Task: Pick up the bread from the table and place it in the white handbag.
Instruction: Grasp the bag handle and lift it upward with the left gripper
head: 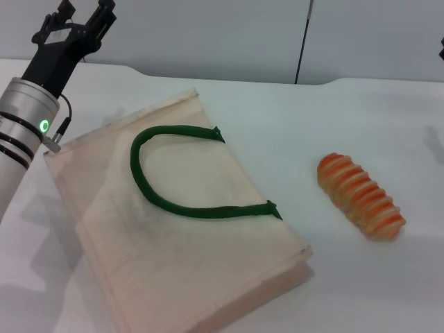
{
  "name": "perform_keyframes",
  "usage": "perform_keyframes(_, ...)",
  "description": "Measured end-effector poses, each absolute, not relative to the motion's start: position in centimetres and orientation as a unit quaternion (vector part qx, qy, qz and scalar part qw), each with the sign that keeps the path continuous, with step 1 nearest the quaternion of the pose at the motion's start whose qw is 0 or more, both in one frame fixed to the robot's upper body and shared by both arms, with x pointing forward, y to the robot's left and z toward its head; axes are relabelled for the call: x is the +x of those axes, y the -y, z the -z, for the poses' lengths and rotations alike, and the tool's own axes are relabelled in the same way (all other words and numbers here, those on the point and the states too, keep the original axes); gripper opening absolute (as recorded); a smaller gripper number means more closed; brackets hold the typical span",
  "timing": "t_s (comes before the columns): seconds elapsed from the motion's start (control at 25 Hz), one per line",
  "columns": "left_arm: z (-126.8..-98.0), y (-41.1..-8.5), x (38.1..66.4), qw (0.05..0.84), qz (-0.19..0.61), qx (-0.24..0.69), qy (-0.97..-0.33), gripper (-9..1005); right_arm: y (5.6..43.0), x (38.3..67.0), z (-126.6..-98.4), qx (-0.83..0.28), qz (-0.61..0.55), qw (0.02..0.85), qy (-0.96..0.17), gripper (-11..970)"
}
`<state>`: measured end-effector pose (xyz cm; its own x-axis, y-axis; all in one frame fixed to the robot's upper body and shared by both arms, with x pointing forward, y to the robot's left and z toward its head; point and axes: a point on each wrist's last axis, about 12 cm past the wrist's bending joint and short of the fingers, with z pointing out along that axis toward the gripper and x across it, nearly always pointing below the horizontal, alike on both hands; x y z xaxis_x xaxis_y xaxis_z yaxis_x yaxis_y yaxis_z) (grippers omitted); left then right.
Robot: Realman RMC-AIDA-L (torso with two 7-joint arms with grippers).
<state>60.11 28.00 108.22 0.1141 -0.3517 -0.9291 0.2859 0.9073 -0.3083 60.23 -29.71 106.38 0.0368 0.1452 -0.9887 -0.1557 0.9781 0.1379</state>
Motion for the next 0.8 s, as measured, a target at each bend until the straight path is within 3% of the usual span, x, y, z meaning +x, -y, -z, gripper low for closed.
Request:
perform_keyframes(0.56, -108.22, -27.99, 60.11, 0.743, 0.221, -0.030, -0.631, 862, 29.73, 60.23, -106.35, 0.000, -0.108, 0.719, -0.687, 894)
perform_keyframes(0.8, -108.76, -28.95, 60.44, 0.717, 0.281, -0.044, -0.636, 861, 29.77, 60.20, -106.29, 0.001, -0.107, 0.718, -0.688, 894)
